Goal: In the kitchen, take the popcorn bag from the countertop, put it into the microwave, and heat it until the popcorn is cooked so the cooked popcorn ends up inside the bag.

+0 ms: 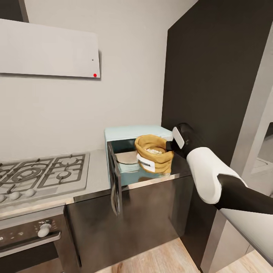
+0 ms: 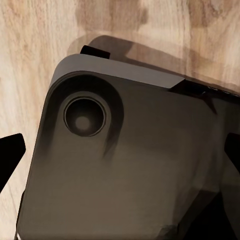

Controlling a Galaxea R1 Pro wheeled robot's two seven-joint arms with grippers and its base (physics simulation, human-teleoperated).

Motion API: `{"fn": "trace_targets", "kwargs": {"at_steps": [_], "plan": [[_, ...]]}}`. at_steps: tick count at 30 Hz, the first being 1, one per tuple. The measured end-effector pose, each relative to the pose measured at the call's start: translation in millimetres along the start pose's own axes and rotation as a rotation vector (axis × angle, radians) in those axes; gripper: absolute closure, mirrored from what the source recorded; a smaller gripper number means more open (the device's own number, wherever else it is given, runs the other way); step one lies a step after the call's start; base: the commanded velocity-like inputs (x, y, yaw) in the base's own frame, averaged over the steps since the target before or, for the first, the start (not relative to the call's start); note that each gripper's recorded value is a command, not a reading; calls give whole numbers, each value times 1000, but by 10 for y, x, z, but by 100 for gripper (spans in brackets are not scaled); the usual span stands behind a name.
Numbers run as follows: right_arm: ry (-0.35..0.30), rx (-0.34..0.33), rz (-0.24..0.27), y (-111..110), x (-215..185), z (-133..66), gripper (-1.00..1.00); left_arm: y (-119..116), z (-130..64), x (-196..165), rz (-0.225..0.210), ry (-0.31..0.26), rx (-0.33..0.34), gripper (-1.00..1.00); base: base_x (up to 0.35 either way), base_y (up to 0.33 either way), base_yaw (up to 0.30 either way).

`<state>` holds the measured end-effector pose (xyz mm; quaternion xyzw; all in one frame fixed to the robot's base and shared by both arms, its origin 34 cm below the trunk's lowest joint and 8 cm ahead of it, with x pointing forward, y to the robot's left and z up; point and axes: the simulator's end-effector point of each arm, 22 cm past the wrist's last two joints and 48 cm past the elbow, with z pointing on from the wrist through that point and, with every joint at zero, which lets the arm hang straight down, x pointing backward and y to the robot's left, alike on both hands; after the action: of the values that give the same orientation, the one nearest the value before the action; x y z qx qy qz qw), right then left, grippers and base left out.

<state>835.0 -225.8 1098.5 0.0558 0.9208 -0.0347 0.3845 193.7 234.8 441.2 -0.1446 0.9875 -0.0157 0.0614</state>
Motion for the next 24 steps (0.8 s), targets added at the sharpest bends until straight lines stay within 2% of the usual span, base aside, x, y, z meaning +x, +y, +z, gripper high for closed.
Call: {"fn": "trace_targets", "kwargs": {"at_steps": [7,15,24], "plan": [[12,-3,-11,58,52,23,100,17,0,-19,-4,-4,-1,-100,0,0,0],[7,6,-12,24,34,20,100,21,1,-20,-5,-3,-3,-100,-127,105,0],[16,5,-11,17,63,38,100,18,0,-20,-4,-4,-1,-100,-5,4,0]]}}
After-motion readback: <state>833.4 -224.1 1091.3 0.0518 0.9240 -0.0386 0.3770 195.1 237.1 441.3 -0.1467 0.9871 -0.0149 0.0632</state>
